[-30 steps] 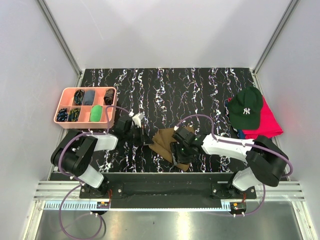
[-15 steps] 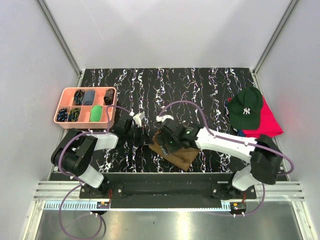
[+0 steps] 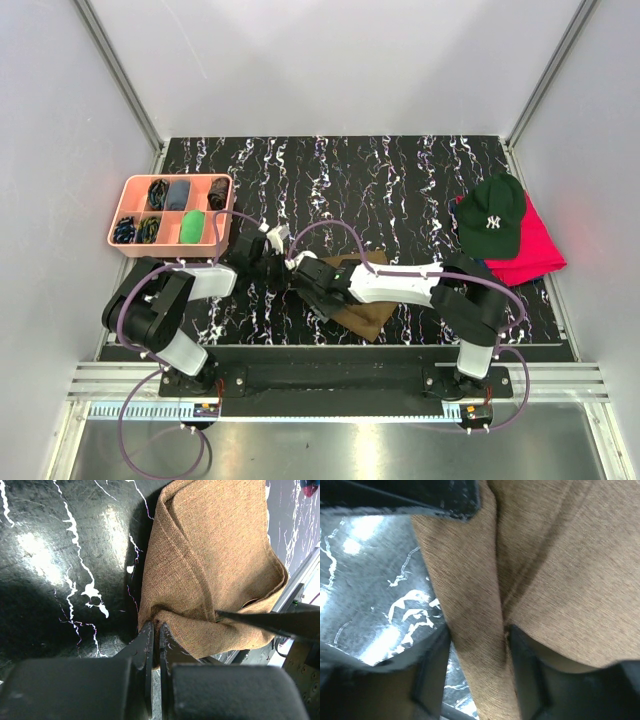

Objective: Fold the napkin, place the utensils inside, and roll it up
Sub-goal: Roll the napkin with the utensil

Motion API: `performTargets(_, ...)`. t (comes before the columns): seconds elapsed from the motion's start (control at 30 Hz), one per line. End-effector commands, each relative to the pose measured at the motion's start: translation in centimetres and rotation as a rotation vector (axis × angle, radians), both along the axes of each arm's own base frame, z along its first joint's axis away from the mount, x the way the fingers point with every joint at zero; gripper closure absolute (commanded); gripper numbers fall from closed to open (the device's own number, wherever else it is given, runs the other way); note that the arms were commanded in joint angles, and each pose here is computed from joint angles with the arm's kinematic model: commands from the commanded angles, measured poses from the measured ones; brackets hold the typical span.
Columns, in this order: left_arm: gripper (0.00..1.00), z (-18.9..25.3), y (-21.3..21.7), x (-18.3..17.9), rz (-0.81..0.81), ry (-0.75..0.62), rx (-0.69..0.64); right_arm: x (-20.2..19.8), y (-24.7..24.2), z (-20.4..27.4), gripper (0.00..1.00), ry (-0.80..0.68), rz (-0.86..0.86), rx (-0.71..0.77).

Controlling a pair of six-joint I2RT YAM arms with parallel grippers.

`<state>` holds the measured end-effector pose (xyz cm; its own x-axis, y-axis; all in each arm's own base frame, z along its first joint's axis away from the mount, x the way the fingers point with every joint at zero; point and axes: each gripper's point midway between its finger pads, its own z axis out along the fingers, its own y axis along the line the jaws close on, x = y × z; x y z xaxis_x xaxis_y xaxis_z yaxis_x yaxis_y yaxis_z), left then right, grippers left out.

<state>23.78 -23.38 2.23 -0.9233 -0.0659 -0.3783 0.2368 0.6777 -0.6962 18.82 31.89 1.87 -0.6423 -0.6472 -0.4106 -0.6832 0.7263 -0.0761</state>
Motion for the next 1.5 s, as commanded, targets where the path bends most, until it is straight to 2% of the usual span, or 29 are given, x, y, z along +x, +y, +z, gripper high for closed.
performTargets(0.0,1.0,-1.6,0.9,-1.2,-0.013,0.06,0.06,0.2,1.0,-0.8,0.49,0.001,0.033,0.026)
performTargets(0.03,1.0,-1.6,0.9,-1.3,-0.014,0.059,0.059,-0.1,0.9,-1.3,0.55,0.026,0.032,0.026)
performTargets(0.13,0.97,-0.9,0.8,-1.1,-0.008,0.033,0.041,-0.9,0.4,-2.4,0.63,0.085,0.019,0.038)
performTargets(0.17,0.9,-0.7,0.9,-0.9,0.006,0.029,0.043,-1.1,0.4,-2.6,0.66,0.101,0.012,0.049)
performTargets(0.23,0.83,0.2,0.9,-0.6,0.02,-0.002,0.036,-1.7,0.1,-3.0,0.68,0.153,0.006,0.085)
performTargets(0.27,0.71,1.0,0.9,-0.2,0.034,-0.028,0.03,-1.9,0.1,-3.0,0.69,0.168,0.001,0.102)
performTargets(0.37,0.56,2.2,1.3,0.2,0.067,-0.072,0.03,-2.8,0.5,-2.8,0.7,0.237,0.018,0.178)
performTargets(0.4,0.47,2.0,1.7,-0.1,0.078,-0.068,0.042,-3.1,0.6,-2.6,0.71,0.265,0.028,0.21)
performTargets(0.53,0.36,2.2,3.1,-0.4,0.144,-0.103,0.066,-4.0,0.8,-2.6,0.71,0.336,0.054,0.263)
performTargets(0.77,0.32,3.9,3.2,-1.4,0.139,-0.228,-0.023,-5.3,1.7,-2.2,0.73,0.456,0.13,0.393)
performTargets(0.87,0.28,3.7,3.3,-1.9,0.131,-0.242,-0.041,-5.6,1.9,-2.1,0.74,0.516,0.146,0.447)
performTargets(1.0,0.27,3.0,3.3,-2.2,0.12,-0.239,-0.046,-5.6,2.1,-2.4,0.75,0.565,0.158,0.472)
performTargets(1.1,0.3,2.3,2.9,-2.2,0.108,-0.225,-0.062,-5.7,2.1,-2.6,0.75,0.587,0.163,0.48)
performTargets(1.2,0.37,2.0,2.5,-2.0,0.099,-0.226,-0.085,-5.4,2.1,-2.8,0.75,0.593,0.163,0.488)
performTargets(1.27,0.49,1.9,2.1,-2.0,0.077,-0.22,-0.101,-5.3,2.1,-2.8,0.75,0.593,0.161,0.492)
performTargets(1.33,0.56,1.5,1.9,-2.5,0.056,-0.196,-0.107,-4.9,1.8,-2.9,0.75,0.593,0.149,0.497)
performTargets(1.43,0.57,0.9,2.0,-3.2,0.045,-0.168,-0.102,-4.2,1.5,-2.9,0.75,0.598,0.132,0.514)
performTargets(1.47,0.54,0.7,2.2,-3.5,0.046,-0.16,-0.098,-4.2,1.4,-3.0,0.75,0.603,0.131,0.517)
